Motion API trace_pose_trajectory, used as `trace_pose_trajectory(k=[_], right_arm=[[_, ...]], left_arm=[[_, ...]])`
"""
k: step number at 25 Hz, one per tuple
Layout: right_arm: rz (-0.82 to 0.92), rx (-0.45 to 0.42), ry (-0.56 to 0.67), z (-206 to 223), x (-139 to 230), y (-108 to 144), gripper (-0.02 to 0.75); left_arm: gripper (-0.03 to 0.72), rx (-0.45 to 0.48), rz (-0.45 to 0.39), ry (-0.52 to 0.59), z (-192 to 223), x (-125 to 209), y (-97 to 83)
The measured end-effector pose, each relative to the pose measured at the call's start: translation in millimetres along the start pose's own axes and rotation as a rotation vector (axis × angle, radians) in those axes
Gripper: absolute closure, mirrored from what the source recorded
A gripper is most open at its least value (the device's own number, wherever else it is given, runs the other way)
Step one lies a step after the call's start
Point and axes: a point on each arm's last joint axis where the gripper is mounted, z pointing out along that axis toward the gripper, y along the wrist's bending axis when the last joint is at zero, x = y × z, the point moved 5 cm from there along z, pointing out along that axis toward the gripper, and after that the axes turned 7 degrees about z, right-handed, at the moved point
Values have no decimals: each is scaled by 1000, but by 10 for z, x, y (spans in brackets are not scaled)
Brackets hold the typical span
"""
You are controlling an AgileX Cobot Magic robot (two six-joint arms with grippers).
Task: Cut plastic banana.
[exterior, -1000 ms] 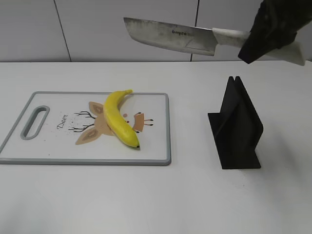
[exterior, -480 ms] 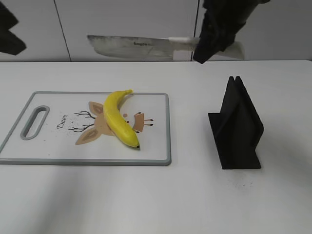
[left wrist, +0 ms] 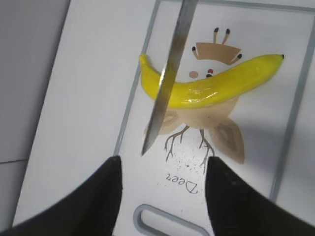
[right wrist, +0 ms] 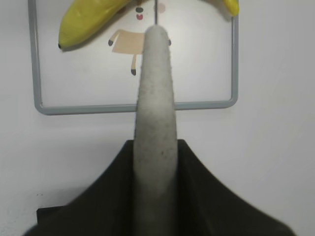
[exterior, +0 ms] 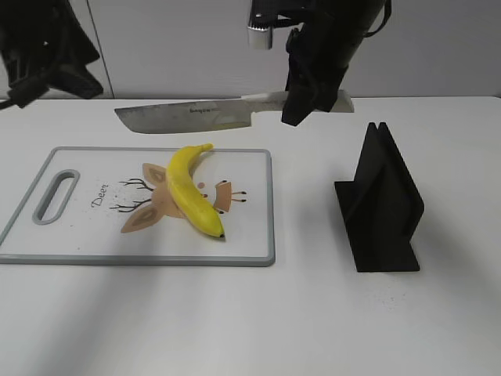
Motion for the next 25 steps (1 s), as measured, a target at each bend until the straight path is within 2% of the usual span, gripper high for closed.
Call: trace_pose_trajectory(k=[4, 10, 17, 22, 25], right_arm=[[-36, 1, -52, -16, -133, -29, 557], [-64, -12, -77, 12, -186, -27, 557], [-91, -14, -95, -4, -219, -23, 557], [-115, -20, -108, -3, -235, -12, 558], [-115, -26, -103, 37, -226, -16, 558]], left_arm=[[160, 54, 28, 0, 259, -30, -43], [178, 58, 44, 17, 464, -9, -29], [333, 47, 39, 27, 595, 37, 5], [388, 63, 32, 34, 697, 74, -1], [508, 42, 31, 31, 698, 69, 30]])
